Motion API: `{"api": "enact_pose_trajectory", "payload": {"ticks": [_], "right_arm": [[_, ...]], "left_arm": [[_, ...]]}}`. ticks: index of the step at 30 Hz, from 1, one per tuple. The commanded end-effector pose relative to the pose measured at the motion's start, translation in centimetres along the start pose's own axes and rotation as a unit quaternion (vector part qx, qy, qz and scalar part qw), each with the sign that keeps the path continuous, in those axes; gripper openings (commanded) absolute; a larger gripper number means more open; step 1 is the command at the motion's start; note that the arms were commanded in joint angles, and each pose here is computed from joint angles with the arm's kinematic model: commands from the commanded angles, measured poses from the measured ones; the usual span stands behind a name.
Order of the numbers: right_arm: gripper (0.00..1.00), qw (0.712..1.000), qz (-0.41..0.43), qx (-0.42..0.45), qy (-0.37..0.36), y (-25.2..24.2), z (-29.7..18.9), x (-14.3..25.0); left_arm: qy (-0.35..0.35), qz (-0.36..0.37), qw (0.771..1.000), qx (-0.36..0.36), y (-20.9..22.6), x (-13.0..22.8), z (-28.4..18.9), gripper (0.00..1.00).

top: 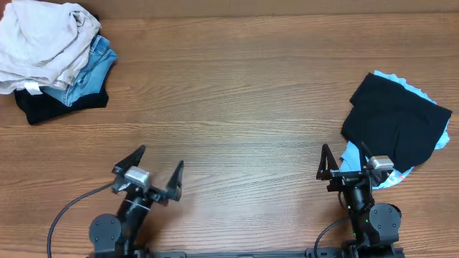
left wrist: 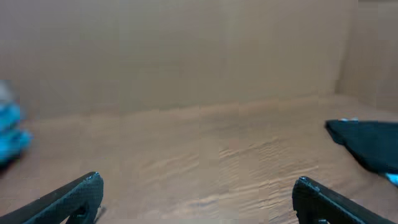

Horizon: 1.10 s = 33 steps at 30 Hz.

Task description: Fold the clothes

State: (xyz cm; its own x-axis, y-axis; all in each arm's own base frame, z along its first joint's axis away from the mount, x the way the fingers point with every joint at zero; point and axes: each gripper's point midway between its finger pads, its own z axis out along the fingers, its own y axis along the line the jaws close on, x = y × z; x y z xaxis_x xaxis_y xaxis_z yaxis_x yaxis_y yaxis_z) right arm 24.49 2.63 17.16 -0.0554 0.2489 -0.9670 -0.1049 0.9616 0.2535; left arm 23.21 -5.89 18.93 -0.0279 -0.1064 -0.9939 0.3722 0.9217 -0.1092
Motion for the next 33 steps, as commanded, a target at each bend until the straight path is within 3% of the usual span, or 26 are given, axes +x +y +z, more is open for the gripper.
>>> {"api": "enact_pose_trajectory", "payload": {"ticks": [1, 7, 13, 19, 33], "right_arm": [[1.0, 1.0, -0.002, 0.007, -0.003, -0.3, 0.0, 0.1], [1.0, 1.0, -0.002, 0.007, -0.003, -0.3, 0.0, 0.1], [1.0, 1.0, -0.002, 0.007, -0.003, -0.3, 0.0, 0.1], [1.0, 1.0, -0.002, 0.007, -0.003, -0.3, 0.0, 0.1], [1.0, 1.0, -0.002, 0.007, -0.003, -0.3, 0.0, 0.1]], "left_arm": [[-0.011, -0.095, 0.99, -0.1, 3.6, 1.2, -0.2, 1.0], [-0.037, -0.073, 0.977, -0.196, 6.8, 0.4, -1.2, 1.0], [-0.117, -0.037, 0.976, -0.182, 6.2, -3.8, -1.5, 1.0], [0.01, -0.053, 0.975, -0.215, 7.5, 2.5, -1.5, 1.0], [0.008, -0.053, 0.974, -0.219, 7.7, 2.4, -1.6, 1.0]]}}
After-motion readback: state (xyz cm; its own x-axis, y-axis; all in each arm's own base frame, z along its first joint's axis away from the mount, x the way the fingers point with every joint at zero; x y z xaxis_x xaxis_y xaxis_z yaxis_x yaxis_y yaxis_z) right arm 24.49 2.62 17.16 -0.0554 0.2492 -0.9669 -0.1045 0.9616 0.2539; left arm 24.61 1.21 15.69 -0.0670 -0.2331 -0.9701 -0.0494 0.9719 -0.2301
